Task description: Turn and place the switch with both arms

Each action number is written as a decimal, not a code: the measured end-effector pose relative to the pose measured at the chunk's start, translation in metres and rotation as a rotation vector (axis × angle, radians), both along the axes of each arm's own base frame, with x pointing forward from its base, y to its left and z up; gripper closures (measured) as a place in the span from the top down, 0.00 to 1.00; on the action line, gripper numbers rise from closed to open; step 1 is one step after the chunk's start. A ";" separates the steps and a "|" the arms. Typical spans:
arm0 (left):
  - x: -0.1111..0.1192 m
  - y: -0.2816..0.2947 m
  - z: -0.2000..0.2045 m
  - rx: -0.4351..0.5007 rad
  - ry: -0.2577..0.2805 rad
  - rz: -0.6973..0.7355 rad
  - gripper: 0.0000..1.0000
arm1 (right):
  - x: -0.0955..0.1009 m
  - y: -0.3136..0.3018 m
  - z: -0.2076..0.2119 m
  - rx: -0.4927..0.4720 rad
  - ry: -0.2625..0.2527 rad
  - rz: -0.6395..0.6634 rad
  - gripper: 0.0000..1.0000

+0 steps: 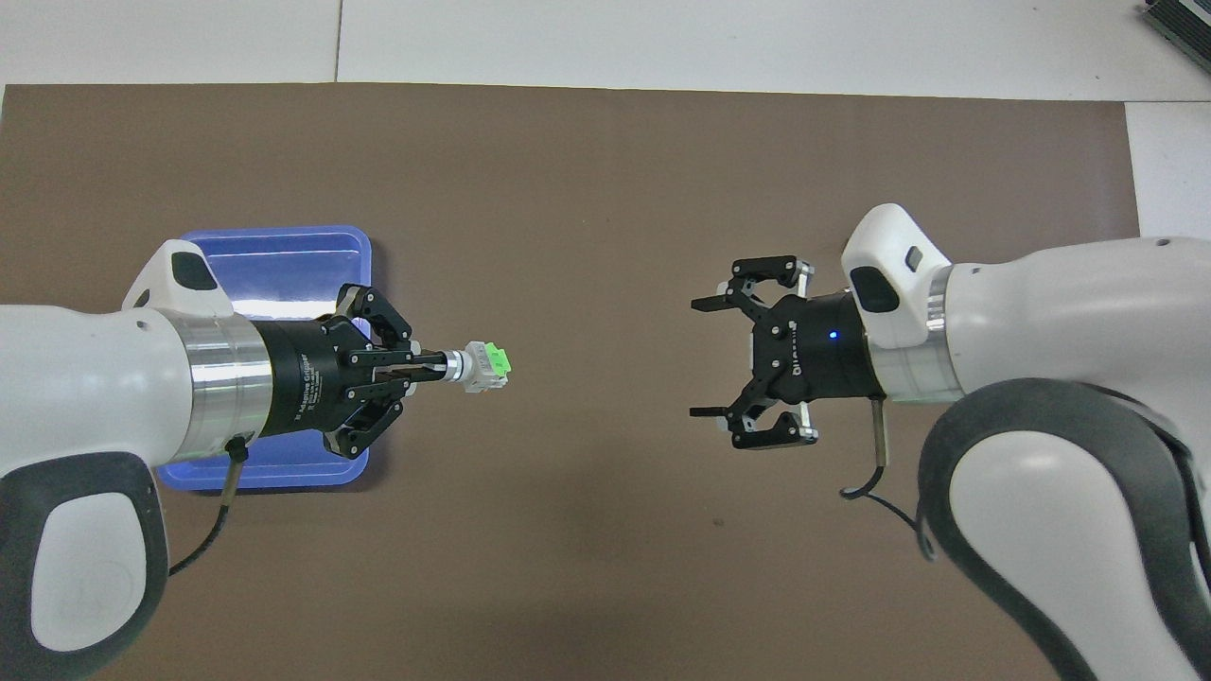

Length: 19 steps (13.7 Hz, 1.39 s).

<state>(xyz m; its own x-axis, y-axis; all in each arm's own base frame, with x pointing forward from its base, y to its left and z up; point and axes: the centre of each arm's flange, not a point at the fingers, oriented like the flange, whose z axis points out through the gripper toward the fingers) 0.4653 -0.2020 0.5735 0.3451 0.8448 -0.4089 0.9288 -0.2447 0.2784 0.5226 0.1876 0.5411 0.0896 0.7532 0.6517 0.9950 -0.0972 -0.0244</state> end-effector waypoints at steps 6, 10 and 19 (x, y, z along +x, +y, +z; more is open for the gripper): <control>-0.005 0.088 -0.070 0.125 -0.143 -0.295 0.10 | 0.030 -0.068 -0.001 -0.282 -0.175 -0.101 1.00; -0.005 0.145 -0.125 0.200 -0.225 -0.416 0.10 | 0.040 -0.067 0.002 -0.382 -0.150 -0.366 1.00; 0.010 0.199 -0.209 0.220 -0.206 -0.431 0.10 | 0.066 -0.169 0.044 -0.351 0.034 -1.024 1.00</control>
<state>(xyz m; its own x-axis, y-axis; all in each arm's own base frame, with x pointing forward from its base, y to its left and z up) 0.4757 -0.0032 0.3644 0.7349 0.6666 -0.1247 0.6623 -0.6660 0.3433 0.5886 0.0189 0.5847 0.7958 0.4546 0.4000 0.4368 -0.8885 0.1408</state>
